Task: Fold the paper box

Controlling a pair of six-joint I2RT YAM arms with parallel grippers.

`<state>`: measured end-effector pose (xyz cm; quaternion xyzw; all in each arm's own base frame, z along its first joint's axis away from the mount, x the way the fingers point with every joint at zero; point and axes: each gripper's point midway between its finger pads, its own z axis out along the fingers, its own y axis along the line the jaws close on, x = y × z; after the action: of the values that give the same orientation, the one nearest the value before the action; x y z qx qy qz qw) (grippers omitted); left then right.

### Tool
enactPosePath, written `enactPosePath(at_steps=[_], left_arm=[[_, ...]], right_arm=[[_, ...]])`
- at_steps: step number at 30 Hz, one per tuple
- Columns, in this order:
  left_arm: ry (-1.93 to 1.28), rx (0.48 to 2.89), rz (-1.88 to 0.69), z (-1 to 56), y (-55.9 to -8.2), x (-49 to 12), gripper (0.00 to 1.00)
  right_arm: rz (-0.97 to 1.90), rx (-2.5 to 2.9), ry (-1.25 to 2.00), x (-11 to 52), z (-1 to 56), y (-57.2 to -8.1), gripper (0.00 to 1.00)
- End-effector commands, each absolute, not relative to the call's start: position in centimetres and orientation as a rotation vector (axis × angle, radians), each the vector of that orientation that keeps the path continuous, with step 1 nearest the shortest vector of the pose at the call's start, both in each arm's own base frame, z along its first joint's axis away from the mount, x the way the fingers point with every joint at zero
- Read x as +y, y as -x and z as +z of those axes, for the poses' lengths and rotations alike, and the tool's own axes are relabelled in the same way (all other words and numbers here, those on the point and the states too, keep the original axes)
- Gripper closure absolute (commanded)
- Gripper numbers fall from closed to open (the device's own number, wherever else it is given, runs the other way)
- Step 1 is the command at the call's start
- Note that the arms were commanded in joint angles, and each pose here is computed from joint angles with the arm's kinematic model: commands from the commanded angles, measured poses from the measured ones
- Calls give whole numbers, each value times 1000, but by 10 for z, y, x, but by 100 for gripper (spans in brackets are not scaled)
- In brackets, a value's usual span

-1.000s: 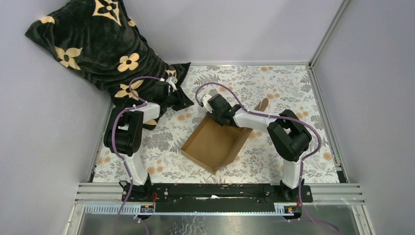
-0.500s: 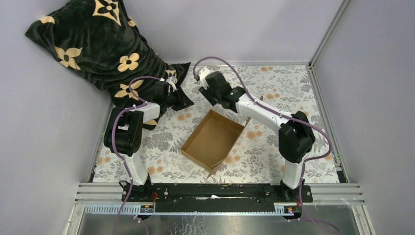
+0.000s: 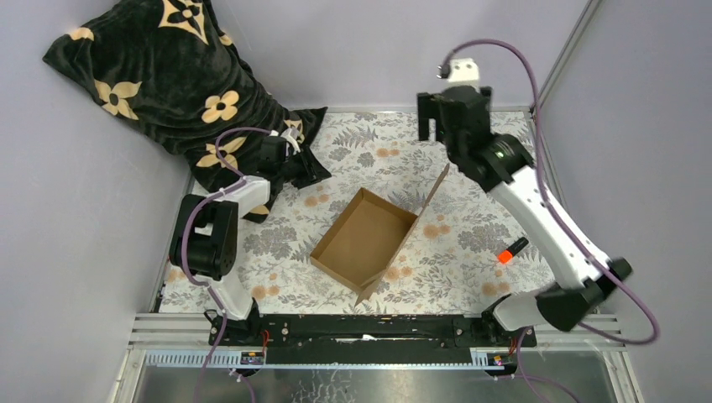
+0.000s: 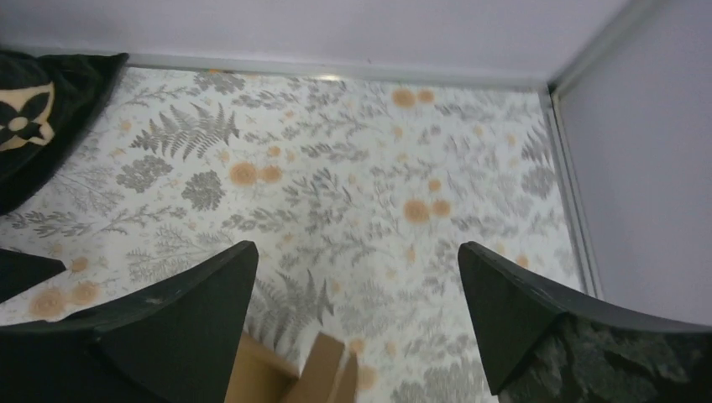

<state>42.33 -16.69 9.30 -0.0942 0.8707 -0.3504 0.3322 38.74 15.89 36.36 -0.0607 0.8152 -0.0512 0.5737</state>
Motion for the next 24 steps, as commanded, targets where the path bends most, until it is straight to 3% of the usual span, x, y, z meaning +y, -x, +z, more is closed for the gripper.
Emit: enactPosePath(at_steps=[1, 5, 6, 7, 17, 20, 24], left_arm=[[227, 2286, -876, 107, -411, -167, 46], [225, 2315, -816, 120, -400, -167, 36], [227, 2315, -805, 123, -398, -166, 16], [226, 2317, -797, 126, -396, -165, 3], [268, 2400, -649, 115, -377, -154, 1], [254, 2425, -613, 108, -371, -154, 1], [243, 2444, -590, 101, -366, -157, 1]], right_arm=[[-144, 2056, -35, 117, 315, -333, 1], [-69, 2081, -201, 96, 286, -294, 0], [-54, 2088, -246, 93, 278, -287, 0], [-42, 2105, -285, 90, 269, -280, 0], [-1, 2394, -471, 91, 142, -224, 1], [3, 2320, -501, 81, 145, -223, 0], [79, 2166, -432, 81, 200, -239, 0]])
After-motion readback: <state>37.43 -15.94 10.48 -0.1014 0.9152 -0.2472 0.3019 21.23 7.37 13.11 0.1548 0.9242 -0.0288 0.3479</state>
